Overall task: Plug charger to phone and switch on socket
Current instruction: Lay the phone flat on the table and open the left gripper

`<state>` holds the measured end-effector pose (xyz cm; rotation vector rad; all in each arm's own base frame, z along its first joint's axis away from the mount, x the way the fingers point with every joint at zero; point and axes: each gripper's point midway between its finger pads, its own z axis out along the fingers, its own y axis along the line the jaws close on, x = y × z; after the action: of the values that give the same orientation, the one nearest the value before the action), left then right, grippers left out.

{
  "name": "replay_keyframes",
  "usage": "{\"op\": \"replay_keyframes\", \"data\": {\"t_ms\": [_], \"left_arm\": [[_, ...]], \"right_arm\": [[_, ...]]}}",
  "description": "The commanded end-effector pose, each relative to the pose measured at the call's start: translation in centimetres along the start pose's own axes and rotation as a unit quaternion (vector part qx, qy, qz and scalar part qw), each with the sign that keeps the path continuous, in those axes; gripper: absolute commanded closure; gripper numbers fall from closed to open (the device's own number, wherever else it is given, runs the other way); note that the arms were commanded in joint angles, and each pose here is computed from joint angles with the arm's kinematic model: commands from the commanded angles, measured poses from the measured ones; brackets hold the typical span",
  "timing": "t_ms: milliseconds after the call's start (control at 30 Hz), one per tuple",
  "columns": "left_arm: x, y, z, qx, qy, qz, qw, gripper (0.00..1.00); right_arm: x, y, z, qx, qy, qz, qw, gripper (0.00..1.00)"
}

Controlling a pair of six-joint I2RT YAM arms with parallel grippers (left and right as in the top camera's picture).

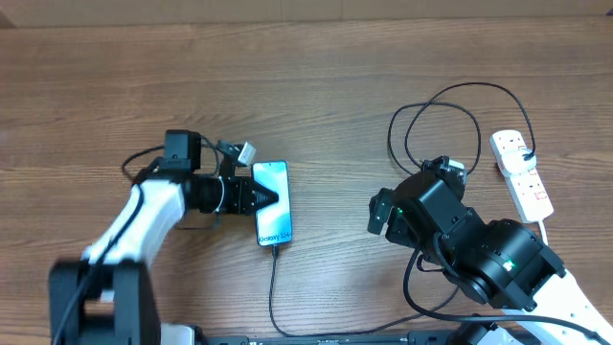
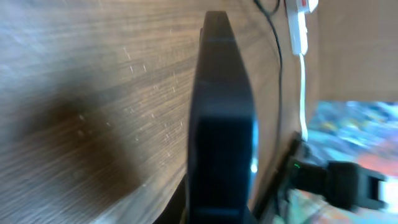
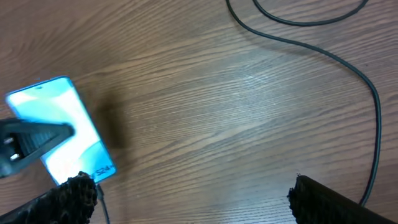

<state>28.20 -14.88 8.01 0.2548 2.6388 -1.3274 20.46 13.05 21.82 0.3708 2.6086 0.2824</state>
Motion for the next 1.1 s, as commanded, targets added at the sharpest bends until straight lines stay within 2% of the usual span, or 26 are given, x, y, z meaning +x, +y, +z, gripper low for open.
{"op": "replay_keyframes", "data": {"t_ms": [0,133,333,500,867,1067], "left_arm": [[-1.4,-1.1,0.6,0.068,0.018,0.009,0.997,0.96],[-1.6,-0.1,1.2,0.064,0.046,0.004,0.997,0.96],[-1.8,2.7,0.8,-0.025,0.082,0.045,0.995,0.96],[-2.2,2.9,0.8,-0.029,0.078,0.078,0.994,0.96],[-2.7,3.8,1.2,-0.045,0.058,-0.004,0.997,0.96],[-2.2,4.9,2.1,-0.048,0.045,-0.012,0.998,0.93]], "right_arm": [[-0.3,-0.3,-0.2,0.004,-0.007,0.005,1.0,0.0],[-0.2,-0.4,-0.1,0.005,-0.007,0.005,1.0,0.0],[-0.2,-0.4,-0.1,0.005,-0.006,0.003,1.0,0.0],[-0.2,-0.3,-0.1,0.004,-0.007,0.004,1.0,0.0],[-0.2,-0.4,-0.1,0.006,-0.006,0.003,1.0,0.0],[-0.1,-0.4,-0.1,0.006,-0.005,0.003,1.0,0.0]]}}
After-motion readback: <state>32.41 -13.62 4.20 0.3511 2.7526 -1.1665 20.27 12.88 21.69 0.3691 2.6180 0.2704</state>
